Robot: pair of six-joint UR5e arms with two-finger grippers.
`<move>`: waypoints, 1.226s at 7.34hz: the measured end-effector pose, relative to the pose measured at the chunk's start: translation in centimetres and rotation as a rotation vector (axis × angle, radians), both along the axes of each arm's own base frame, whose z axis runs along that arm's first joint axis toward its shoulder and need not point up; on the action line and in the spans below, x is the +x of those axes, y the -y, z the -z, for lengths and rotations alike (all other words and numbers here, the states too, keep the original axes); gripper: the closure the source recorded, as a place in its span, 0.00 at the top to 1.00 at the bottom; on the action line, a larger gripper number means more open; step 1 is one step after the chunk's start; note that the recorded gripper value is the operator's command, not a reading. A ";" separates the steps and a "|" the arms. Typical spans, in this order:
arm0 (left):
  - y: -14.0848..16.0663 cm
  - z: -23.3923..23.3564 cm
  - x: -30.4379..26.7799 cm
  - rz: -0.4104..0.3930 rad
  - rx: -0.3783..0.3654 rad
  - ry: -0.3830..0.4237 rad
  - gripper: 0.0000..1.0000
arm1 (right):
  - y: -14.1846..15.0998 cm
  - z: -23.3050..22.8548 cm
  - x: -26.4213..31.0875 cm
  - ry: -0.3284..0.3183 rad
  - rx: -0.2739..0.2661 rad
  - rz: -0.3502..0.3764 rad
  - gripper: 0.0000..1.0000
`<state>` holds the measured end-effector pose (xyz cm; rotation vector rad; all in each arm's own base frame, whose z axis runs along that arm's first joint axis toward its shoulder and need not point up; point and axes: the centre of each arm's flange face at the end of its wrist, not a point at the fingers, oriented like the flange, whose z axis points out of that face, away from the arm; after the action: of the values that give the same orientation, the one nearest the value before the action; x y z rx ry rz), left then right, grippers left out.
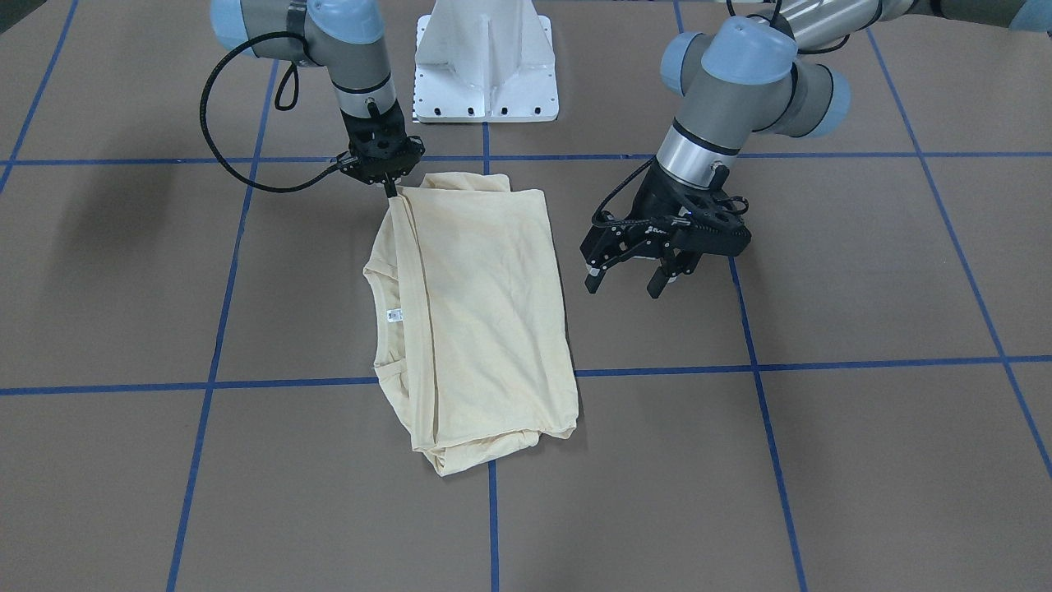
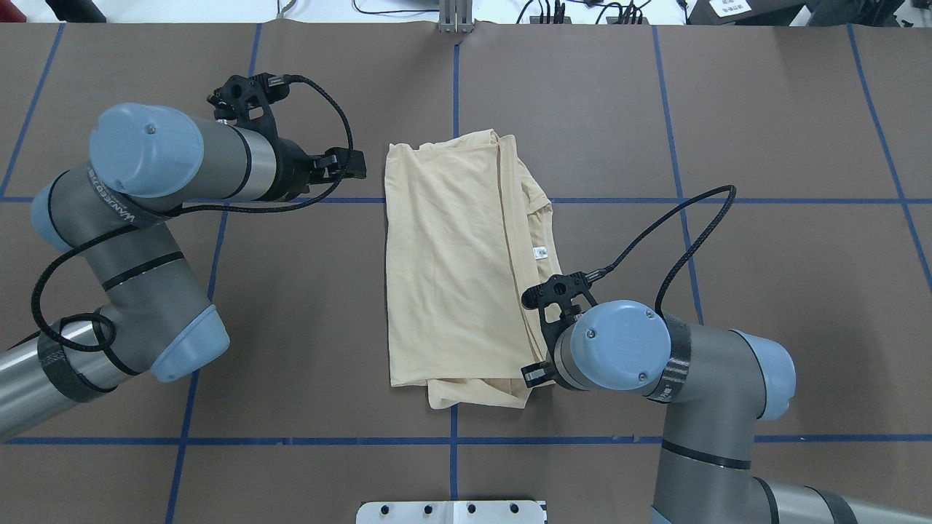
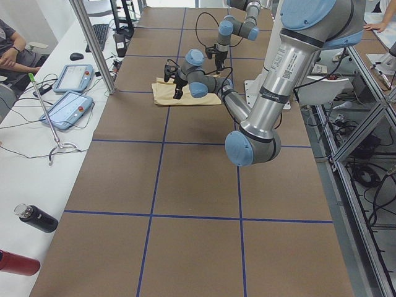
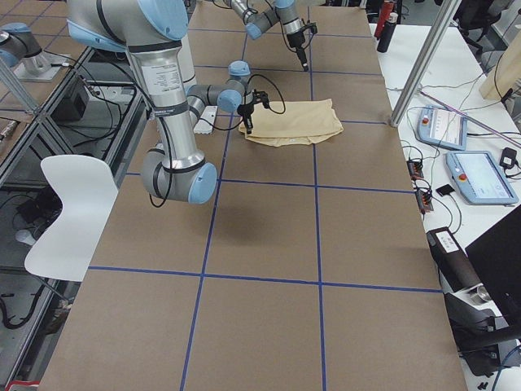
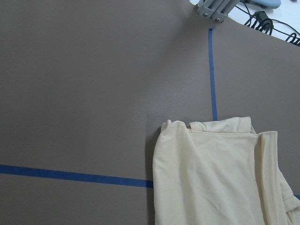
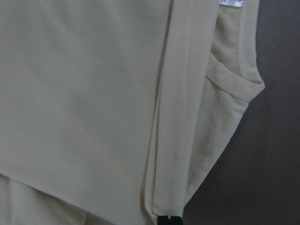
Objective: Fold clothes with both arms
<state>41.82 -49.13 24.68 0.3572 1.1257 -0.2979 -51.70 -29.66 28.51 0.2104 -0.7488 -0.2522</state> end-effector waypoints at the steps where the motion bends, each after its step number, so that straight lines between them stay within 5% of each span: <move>1: 0.0 -0.1 0.1 0.000 -0.001 0.002 1.00 | 0.3 -0.1 0.3 0.002 -0.011 -0.001 0.66; 3: 0.0 -0.1 0.1 -0.001 -0.001 0.003 1.00 | 0.8 -0.3 0.7 0.005 -0.028 -0.002 0.98; 9: 0.0 0.0 0.2 -0.003 0.001 0.001 1.00 | 2.4 -0.6 -1.2 -0.019 -0.001 -0.019 0.99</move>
<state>41.98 -49.17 24.66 0.3562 1.1250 -0.2951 -52.91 -32.08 29.09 0.2136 -0.7282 -0.2354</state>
